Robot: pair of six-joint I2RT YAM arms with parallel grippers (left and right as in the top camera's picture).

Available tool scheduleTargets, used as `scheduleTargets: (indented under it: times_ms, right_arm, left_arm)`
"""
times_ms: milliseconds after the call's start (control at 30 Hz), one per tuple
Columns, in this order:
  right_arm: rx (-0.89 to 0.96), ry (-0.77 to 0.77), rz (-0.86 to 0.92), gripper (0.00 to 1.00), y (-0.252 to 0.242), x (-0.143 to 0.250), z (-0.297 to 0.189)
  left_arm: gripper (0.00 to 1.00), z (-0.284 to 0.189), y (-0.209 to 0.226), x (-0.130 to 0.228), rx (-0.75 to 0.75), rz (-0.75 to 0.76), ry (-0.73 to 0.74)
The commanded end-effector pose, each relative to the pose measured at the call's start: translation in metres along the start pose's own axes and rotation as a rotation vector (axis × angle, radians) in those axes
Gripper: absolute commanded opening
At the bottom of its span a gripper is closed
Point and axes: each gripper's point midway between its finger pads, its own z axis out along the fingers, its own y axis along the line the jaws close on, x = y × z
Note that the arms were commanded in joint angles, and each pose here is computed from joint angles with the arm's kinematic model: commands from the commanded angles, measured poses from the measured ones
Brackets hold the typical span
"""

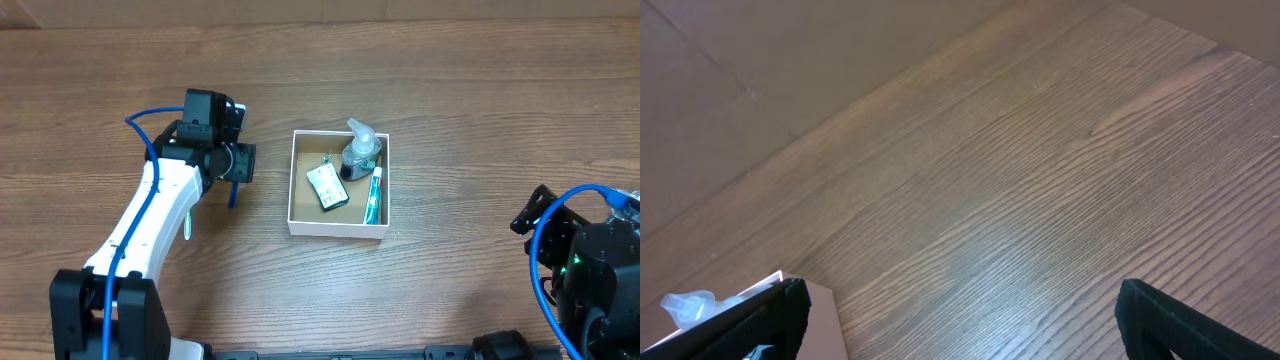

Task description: Pack container

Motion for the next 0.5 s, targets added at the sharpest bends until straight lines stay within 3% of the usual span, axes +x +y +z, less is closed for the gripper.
scheduleTargets:
  times_ms: [0, 333, 467]
  right_arm:
    - [0.005, -0.026, 0.015, 1.0, -0.001, -0.007, -0.004]
    - [0.005, -0.026, 0.015, 1.0, -0.001, -0.007, -0.004]
    - [0.005, -0.026, 0.015, 1.0, -0.001, -0.007, -0.004]
  left_arm:
    - [0.6, 0.04, 0.0, 0.032, 0.001, -0.015, 0.116]
    - [0.5, 0.083, 0.001, 0.05, -0.002, -0.038, 0.196]
    - [0.17, 0.084, 0.002, 0.051, -0.006, -0.038, 0.197]
